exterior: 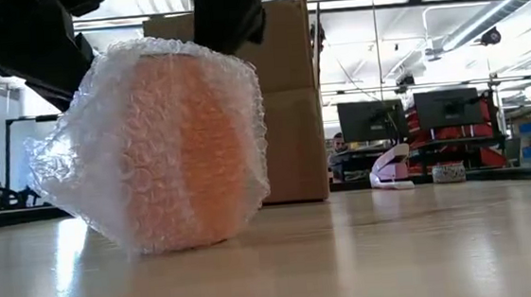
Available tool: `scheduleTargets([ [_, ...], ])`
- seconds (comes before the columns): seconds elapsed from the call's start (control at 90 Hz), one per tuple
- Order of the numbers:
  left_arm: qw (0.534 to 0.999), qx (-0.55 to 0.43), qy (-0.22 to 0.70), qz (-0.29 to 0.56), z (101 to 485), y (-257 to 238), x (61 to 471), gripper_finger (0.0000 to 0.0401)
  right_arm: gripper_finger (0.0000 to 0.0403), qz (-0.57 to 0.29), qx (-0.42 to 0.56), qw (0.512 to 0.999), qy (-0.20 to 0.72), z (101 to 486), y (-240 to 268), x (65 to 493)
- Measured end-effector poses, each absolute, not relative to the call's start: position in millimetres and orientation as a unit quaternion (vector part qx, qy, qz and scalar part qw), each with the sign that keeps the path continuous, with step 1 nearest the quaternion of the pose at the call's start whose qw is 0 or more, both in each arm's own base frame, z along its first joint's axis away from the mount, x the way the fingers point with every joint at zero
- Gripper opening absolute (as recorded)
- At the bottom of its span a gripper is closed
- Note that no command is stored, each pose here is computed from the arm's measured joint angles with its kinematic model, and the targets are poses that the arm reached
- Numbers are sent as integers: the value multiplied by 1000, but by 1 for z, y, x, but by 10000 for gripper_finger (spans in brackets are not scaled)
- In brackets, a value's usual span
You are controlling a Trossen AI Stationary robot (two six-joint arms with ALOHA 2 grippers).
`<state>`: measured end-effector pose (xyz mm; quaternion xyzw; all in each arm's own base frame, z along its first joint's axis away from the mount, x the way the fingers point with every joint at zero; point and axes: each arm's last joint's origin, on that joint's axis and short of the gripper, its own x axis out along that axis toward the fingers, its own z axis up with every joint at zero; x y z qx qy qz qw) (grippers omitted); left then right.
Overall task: Wrap mug
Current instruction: Wrap the orange mug with transparent bubble wrap
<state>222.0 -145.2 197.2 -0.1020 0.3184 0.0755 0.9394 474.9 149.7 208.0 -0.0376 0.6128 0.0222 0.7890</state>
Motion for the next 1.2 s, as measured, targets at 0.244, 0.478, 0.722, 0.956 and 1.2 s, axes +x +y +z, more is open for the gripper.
scheduleTargets([
  [0.244,940,-102,318,75,197,-145,222,0,2,21,-45,772,634,176,152,482],
  [0.478,940,-99,318,74,197,-145,222,0,2,29,-53,766,640,162,153,485],
  [0.722,940,-99,318,74,197,-145,222,0,2,42,-42,785,616,200,151,478],
  [0.956,940,-100,317,74,197,-145,222,0,2,64,2,805,590,226,155,474],
  [1.2,940,-98,319,74,197,-145,222,0,2,115,36,807,578,209,171,483],
])
